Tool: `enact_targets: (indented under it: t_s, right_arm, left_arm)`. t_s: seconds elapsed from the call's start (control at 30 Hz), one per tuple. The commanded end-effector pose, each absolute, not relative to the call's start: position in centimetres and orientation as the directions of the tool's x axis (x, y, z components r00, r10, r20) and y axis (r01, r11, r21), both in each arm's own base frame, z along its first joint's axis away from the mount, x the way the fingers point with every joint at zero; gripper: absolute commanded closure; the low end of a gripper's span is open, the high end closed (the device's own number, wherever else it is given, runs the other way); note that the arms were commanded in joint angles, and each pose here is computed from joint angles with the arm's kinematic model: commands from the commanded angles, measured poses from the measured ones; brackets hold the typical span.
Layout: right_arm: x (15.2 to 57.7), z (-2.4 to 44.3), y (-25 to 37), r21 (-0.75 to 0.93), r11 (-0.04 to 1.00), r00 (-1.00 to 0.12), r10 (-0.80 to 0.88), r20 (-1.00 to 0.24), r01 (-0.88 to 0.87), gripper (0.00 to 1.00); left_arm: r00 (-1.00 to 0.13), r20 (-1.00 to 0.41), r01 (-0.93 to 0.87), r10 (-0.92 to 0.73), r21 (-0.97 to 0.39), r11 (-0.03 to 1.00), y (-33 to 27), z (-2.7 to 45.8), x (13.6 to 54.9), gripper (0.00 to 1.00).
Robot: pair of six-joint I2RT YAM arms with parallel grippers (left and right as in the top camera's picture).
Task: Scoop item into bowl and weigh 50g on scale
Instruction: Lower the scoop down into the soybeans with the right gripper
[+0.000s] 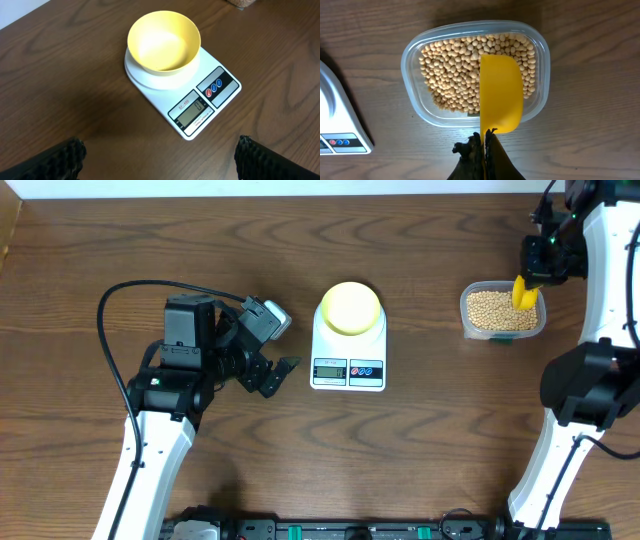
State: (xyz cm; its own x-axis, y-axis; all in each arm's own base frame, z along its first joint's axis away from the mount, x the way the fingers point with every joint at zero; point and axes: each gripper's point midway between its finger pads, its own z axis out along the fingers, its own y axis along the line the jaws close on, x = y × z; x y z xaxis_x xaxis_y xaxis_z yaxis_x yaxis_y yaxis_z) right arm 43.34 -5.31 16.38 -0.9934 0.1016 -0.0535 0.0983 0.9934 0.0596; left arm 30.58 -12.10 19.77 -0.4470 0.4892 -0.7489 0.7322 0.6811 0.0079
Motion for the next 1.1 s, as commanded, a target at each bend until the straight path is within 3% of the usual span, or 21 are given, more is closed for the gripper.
enact_targets:
  t_s: [0.0, 0.73, 1.07]
  right_arm:
    - [43.6, 16.4, -5.8, 0.023, 0.996, -0.994, 0.088, -0.059, 0.087, 0.99]
    - [43.9, 15.9, -7.1, -0.056, 0.998, -0.998, 0.006, -0.065, 0.009, 0.99]
    - [42.3, 12.4, -6.9, -0.04, 0.999, -0.999, -0.006, 0.045, -0.008, 0.99]
  left_arm:
    - [-0.447, -0.745, 0.737, 0.494, 0.006, 0.676, -12.1, 19.4, 30.6, 0.02]
    - [-0.447, -0.745, 0.737, 0.494, 0.006, 0.676, -12.1, 19.4, 30.6, 0.02]
    - [-0.447, -0.745, 0.737, 0.494, 0.006, 0.676, -12.1, 19.4, 30.6, 0.02]
